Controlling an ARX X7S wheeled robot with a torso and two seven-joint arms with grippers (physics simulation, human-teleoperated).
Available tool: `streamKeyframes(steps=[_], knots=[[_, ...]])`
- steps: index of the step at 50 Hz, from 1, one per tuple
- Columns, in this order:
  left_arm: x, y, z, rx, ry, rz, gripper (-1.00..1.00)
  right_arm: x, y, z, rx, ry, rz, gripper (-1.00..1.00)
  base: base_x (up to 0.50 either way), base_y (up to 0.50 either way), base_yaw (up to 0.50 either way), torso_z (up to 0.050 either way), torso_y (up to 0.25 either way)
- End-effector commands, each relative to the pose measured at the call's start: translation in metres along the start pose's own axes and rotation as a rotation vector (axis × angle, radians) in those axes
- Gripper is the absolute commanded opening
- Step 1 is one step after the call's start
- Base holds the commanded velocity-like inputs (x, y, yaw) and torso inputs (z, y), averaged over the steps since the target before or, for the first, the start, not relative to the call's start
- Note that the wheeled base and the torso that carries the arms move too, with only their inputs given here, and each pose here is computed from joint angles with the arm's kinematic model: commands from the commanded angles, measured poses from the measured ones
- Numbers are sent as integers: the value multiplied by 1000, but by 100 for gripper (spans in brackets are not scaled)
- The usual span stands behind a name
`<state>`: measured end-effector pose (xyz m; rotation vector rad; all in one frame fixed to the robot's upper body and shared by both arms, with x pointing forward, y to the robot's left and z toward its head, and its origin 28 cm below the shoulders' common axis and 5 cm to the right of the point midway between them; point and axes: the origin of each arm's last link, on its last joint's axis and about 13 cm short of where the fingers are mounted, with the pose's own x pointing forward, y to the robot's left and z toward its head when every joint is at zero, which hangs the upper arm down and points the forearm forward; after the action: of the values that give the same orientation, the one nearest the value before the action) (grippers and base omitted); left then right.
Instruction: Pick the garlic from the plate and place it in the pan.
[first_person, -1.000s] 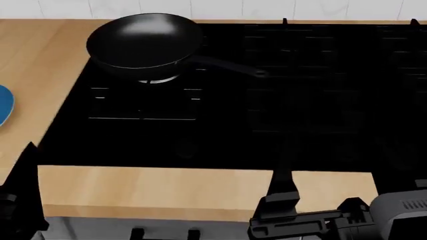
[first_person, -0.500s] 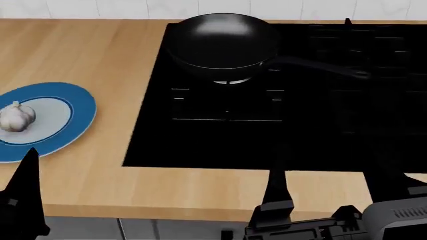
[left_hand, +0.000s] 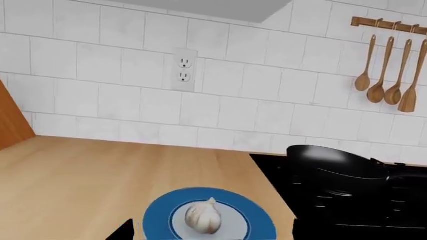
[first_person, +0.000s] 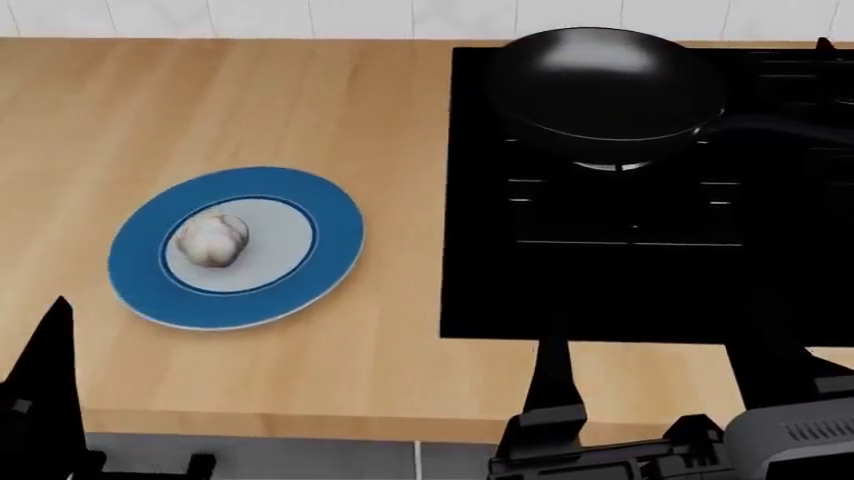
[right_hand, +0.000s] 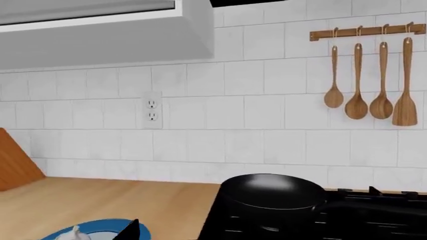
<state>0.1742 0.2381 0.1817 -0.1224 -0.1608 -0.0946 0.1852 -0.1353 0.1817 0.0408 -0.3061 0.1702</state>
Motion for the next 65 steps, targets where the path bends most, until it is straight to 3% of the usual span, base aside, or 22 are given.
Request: streamKeyframes(steps=[1, 3, 7, 10, 16, 39, 46, 52, 58, 60, 65], knots=[[2, 1, 2, 3, -5, 4, 100, 2, -1, 2, -8, -8, 0, 100, -1, 500, 0, 0, 0], [3, 2, 3, 8, -8, 11, 100, 5, -2, 5, -9, -5, -9, 100, 0, 250, 0, 0, 0], [6, 6, 3, 91, 15, 21, 100, 9, -4, 17, -28, -37, 22, 100, 0, 0, 0, 0, 0], [8, 14, 18, 141, -13, 56, 100, 20, -8, 31, -59, -46, 31, 100, 0, 0, 0, 0, 0], [7, 14, 24, 176, -20, 55, 100, 25, -9, 40, -60, -84, 36, 100, 364, 1, 0, 0, 0], [8, 8, 26, 167, 1, 5, 100, 19, -7, 39, -70, -76, 18, 100, 496, 1, 0, 0, 0], [16, 5, 34, 193, 23, -16, 100, 19, -5, 37, -58, -75, 13, 100, 0, 0, 0, 0, 2], [32, 3, 48, 219, 154, -112, 100, 18, -4, 34, -58, -77, 20, 100, 0, 0, 0, 0, 0], [45, 10, 58, 114, 334, -194, 100, 16, -2, 31, -46, -81, 29, 100, 0, 0, 0, 0, 0], [43, 10, 58, 135, 392, -263, 100, 14, -1, 29, -59, -80, 35, 100, 0, 0, 0, 0, 0], [41, 12, 60, 97, 462, -291, 100, 10, 0, 29, -55, -79, 36, 100, 0, 0, 0, 0, 0]])
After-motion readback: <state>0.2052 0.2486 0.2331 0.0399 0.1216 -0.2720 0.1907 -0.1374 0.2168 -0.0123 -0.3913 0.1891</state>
